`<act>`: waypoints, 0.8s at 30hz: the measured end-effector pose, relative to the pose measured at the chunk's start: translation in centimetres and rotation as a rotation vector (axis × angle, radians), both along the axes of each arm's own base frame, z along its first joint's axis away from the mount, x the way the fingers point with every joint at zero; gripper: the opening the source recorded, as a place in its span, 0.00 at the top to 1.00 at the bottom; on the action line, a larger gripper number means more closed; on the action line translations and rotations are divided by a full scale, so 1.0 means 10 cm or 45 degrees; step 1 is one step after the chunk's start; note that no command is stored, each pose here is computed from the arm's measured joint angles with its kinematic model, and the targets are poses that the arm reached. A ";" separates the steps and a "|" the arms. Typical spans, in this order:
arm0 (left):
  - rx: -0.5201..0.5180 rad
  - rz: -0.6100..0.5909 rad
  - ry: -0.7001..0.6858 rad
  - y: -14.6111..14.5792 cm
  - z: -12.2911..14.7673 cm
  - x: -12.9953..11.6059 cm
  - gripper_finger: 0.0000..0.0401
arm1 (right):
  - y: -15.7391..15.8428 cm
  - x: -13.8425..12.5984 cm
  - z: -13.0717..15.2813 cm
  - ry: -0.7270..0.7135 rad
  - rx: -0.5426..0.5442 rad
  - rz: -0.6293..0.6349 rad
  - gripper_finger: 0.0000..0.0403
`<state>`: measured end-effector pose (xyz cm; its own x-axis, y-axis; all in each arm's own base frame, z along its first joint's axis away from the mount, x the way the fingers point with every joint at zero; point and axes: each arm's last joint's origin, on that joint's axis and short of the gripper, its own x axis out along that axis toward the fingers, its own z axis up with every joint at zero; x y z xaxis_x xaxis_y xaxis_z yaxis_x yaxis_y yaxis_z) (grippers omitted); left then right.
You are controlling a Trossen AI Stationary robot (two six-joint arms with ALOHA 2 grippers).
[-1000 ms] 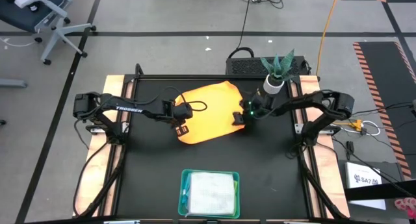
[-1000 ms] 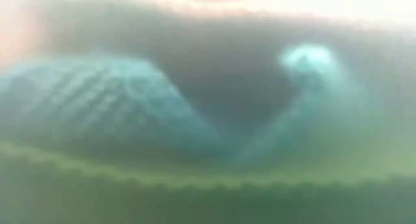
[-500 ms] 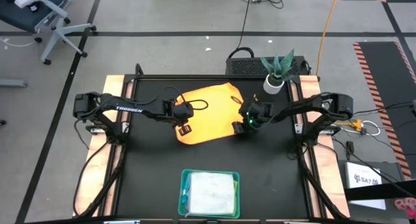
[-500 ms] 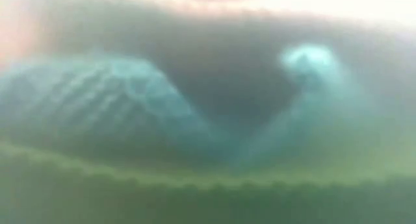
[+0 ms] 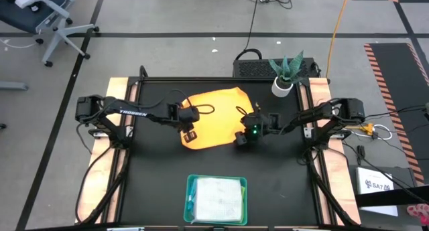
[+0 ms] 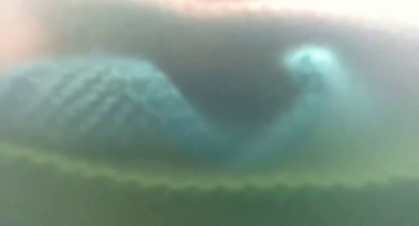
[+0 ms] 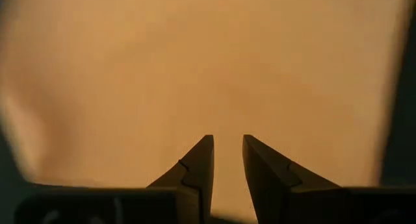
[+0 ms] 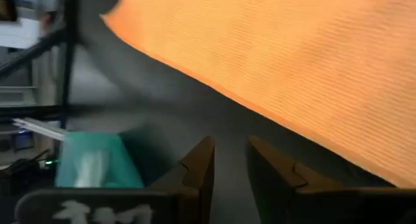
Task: Fold microfiber towels
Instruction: Fold the orange microfiber cloth
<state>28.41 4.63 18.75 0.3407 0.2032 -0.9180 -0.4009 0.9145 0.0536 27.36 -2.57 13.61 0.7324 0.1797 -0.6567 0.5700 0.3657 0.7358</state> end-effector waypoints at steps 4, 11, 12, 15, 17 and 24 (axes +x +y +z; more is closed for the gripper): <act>-0.016 -0.223 0.131 -0.15 -0.03 -0.06 0.79 | -0.02 0.02 0.03 -0.062 -0.012 0.028 0.81; 0.150 -0.352 0.312 -0.28 -0.05 -0.15 0.79 | -0.09 0.06 0.09 -0.163 -0.054 0.022 0.81; 0.194 -0.268 0.330 -0.26 -0.05 -0.16 0.79 | -0.10 0.08 0.11 -0.203 -0.062 0.016 0.81; 0.295 -0.007 0.349 -0.14 -0.01 -0.24 0.79 | -0.15 0.10 0.16 -0.276 -0.093 -0.004 0.81; 0.288 0.130 0.307 -0.05 0.02 -0.26 0.79 | -0.22 0.10 0.17 -0.286 -0.138 -0.046 0.81; 0.198 0.351 0.222 0.27 0.15 -0.38 0.79 | -0.59 0.01 0.27 -0.316 -0.260 -0.182 0.86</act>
